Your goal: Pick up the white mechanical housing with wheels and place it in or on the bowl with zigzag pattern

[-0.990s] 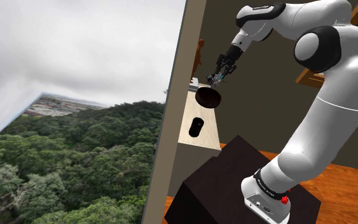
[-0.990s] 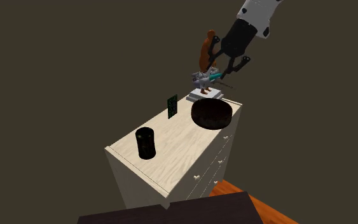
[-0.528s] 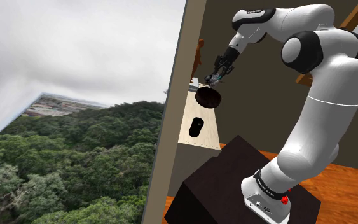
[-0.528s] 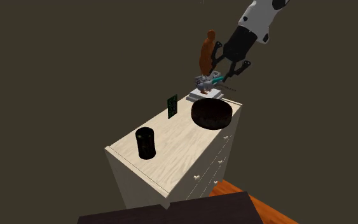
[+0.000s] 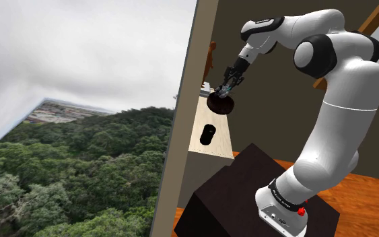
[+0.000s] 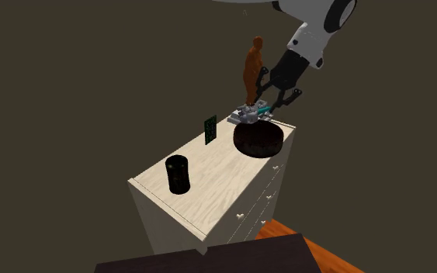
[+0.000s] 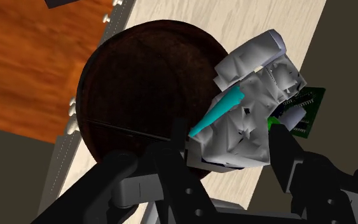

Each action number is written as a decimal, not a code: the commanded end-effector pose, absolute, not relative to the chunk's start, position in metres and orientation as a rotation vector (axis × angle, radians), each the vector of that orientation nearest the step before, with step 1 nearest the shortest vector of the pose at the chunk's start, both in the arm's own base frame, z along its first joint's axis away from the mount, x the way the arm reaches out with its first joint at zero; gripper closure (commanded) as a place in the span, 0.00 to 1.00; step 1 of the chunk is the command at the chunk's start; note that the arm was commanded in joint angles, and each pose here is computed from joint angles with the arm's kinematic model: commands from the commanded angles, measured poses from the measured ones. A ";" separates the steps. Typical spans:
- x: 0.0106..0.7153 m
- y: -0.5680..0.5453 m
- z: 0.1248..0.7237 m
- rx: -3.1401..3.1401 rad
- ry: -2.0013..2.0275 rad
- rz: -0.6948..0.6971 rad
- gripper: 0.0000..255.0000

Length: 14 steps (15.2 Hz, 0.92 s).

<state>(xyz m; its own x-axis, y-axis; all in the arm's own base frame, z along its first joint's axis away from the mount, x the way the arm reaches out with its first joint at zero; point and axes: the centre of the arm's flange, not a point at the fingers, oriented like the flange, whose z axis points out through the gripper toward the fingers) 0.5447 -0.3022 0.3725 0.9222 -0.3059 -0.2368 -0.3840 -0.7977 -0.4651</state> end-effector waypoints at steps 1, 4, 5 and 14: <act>0.544 -0.303 0.362 -2.560 0.494 0.202 1.00; 0.544 -0.303 0.347 -2.560 0.494 0.202 1.00; 0.544 -0.303 0.342 -2.560 0.494 0.202 1.00; 0.544 -0.303 0.342 -2.560 0.494 0.202 0.00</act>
<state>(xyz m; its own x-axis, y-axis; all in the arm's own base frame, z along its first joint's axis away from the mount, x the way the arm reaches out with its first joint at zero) 0.5444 -0.3027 0.3423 0.9222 -0.3060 -0.2364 -0.3839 -0.7978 -0.4650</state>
